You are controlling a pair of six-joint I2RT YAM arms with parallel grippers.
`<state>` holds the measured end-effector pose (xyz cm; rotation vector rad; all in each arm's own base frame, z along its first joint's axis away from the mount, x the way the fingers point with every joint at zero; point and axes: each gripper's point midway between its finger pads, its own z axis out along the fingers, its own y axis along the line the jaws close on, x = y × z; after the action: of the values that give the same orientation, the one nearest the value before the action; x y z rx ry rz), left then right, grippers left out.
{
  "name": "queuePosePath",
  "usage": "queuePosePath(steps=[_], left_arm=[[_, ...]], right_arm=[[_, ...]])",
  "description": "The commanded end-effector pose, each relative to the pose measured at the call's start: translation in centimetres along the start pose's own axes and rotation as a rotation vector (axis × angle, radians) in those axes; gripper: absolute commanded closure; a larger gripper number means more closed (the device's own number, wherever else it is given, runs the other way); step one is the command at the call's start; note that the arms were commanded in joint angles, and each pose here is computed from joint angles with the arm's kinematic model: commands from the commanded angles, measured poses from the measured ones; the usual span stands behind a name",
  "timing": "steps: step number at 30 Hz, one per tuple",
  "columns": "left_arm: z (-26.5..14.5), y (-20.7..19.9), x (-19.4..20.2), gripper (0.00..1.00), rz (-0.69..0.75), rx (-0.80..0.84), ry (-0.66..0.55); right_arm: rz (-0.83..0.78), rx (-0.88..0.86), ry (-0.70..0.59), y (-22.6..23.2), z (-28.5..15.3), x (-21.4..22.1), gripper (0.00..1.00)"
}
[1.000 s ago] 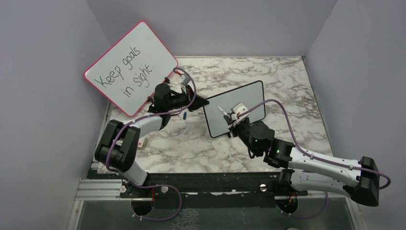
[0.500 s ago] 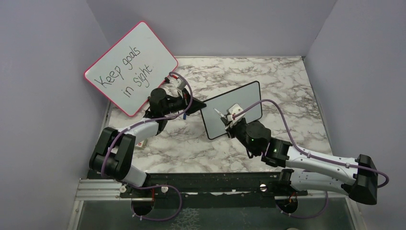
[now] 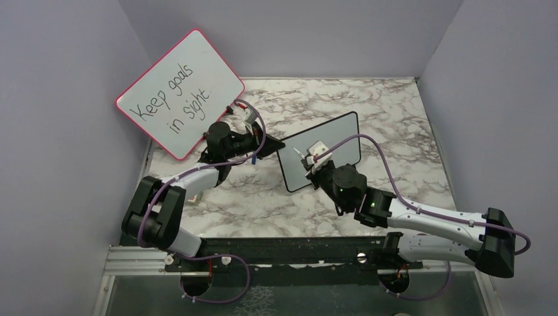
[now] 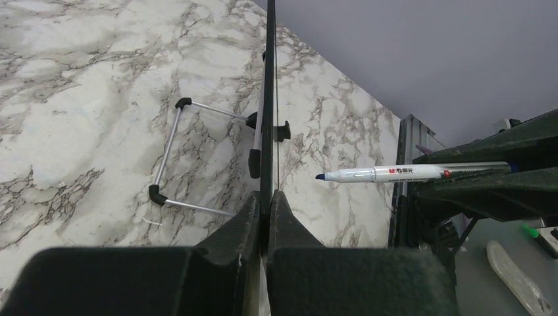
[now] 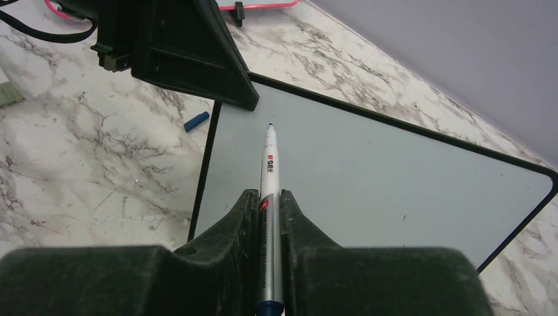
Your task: Write a sentence on the whiteboard
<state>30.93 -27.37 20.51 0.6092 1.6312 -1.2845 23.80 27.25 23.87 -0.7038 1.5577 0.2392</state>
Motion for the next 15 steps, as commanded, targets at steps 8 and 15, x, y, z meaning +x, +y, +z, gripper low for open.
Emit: queuePosePath(steps=[8, 15], left_arm=[[1.8, -1.1, -1.6, 1.00, 0.027, 0.035, -0.020], [2.4, -0.9, -1.3, 0.96, 0.017, 0.029, -0.017]], right_arm=[[0.005, 0.064, -0.038, -0.9, 0.2, -0.8, 0.99], [0.001, 0.077, -0.032, -1.2, 0.1, -0.5, 0.99]])
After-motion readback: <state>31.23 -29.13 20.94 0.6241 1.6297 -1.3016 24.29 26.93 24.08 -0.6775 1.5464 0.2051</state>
